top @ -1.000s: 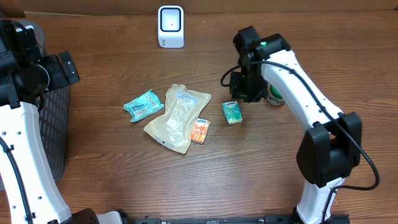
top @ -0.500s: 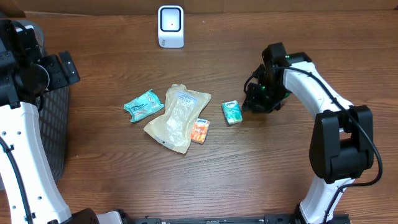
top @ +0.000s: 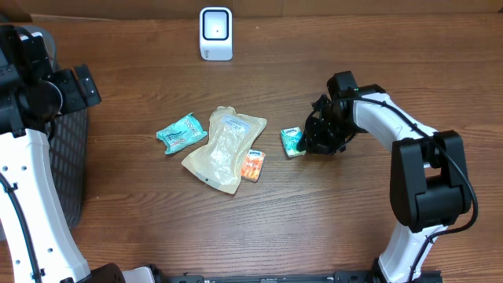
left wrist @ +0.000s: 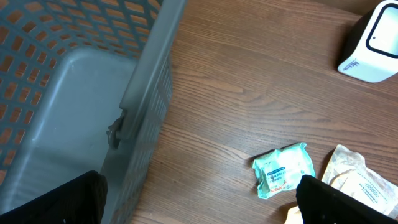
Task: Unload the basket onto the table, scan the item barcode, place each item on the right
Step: 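Lower the right gripper and grasp the teal Kleenex pack, then lift the teal pack and carry it toward the scanner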
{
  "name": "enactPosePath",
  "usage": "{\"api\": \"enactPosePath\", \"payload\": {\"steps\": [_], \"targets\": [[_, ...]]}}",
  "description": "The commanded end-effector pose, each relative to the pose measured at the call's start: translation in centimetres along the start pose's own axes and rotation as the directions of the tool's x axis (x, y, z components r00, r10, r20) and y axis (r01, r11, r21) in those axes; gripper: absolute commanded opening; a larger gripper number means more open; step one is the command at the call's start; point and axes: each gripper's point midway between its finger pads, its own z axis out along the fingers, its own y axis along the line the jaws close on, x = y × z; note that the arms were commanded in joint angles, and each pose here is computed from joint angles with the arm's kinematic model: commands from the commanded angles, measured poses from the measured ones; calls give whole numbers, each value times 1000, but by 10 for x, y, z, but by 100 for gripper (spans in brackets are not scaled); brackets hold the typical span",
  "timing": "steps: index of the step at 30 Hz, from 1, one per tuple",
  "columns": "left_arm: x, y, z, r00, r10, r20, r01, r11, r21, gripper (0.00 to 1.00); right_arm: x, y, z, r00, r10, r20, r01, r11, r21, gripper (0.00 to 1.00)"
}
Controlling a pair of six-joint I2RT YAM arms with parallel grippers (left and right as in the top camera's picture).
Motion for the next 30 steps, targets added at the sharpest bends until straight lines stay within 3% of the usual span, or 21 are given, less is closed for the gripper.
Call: {"api": "enactPosePath", "payload": {"steps": [1,7,9,11,14,21,30], "targets": [[-6,0,-4,1000,22,19,-22,1000,0,99,5,0,9,999,46,-12,-47,999,-25,32],[-6,0,-4,1000,23,19,-23,1000,0,99,7,-7,25,997,70,-29,-71,997,-14,25],[-6,0,-4,1000,22,19,-22,1000,0,99,8,-8,32,997,70,-39,-70,998,2,20],[-6,0,-4,1000,23,19,-23,1000,0,100,9,-6,35,997,71,-44,-71,997,4,6],[-6,0,-4,1000,23,19,-23,1000,0,100,10,-3,33,994,90,-55,-91,996,-14,4],[-6,0,-4,1000,22,19,-22,1000,0,100,15,49,1,996,-24,-82,2,965,-261,4],[-6,0,-4,1000,23,19,-23,1000,-1,99,33,144,-107,970,-227,83,228,741,-632,4]]}}
